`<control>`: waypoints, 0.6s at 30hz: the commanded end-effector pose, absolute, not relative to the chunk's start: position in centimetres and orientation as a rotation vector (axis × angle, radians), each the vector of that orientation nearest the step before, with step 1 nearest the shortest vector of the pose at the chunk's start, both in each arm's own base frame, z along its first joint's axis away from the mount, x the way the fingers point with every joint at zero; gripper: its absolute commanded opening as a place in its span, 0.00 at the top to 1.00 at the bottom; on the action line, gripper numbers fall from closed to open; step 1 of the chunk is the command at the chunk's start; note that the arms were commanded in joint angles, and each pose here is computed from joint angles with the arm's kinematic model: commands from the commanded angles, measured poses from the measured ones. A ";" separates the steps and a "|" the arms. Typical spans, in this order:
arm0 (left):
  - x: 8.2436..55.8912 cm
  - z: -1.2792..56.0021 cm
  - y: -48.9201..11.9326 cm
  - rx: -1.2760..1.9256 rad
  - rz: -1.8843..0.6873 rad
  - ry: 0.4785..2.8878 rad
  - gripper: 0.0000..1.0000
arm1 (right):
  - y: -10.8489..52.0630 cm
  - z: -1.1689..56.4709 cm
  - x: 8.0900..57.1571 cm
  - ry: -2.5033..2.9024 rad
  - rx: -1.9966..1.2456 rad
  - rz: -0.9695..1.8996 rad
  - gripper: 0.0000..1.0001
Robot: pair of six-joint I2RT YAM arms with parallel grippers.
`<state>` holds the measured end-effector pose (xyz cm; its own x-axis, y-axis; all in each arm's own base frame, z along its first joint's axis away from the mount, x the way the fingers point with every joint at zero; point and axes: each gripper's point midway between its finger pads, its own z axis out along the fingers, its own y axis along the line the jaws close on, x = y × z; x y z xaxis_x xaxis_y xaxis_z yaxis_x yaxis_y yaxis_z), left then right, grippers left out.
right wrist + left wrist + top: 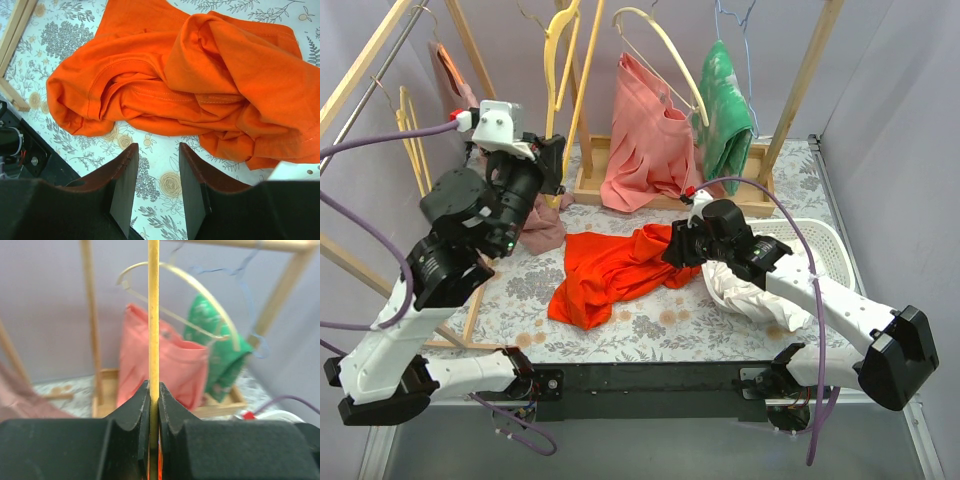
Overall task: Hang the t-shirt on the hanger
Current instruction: Pick up the hanger from the clothesline.
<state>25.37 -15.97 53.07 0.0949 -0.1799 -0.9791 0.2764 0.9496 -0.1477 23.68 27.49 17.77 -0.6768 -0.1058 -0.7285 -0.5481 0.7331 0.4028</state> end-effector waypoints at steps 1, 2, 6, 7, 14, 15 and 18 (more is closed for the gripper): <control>22.2 54.9 -19.9 0.340 -0.569 1.331 1.00 | 27.2 20.6 24.6 2.147 -0.482 0.771 0.54; 21.7 54.6 -20.5 0.390 -0.586 1.331 1.00 | 26.8 21.1 25.0 2.132 -0.459 0.744 0.54; 20.1 52.8 -21.9 0.543 -0.635 1.362 1.00 | 24.1 21.6 26.0 2.149 -0.313 0.593 0.54; 19.6 52.3 -22.1 0.566 -0.656 1.376 1.00 | 23.5 21.6 26.0 2.148 -0.277 0.574 0.55; 15.6 45.2 -23.0 0.784 -0.790 1.522 1.00 | 18.6 23.7 25.1 2.029 -0.062 0.498 0.55; 15.4 44.5 -23.1 0.803 -0.799 1.546 1.00 | 18.2 24.0 24.9 2.016 -0.044 0.502 0.55; 15.5 40.8 -23.7 0.836 -0.789 1.657 1.00 | 17.1 25.0 23.9 1.973 -0.002 0.529 0.55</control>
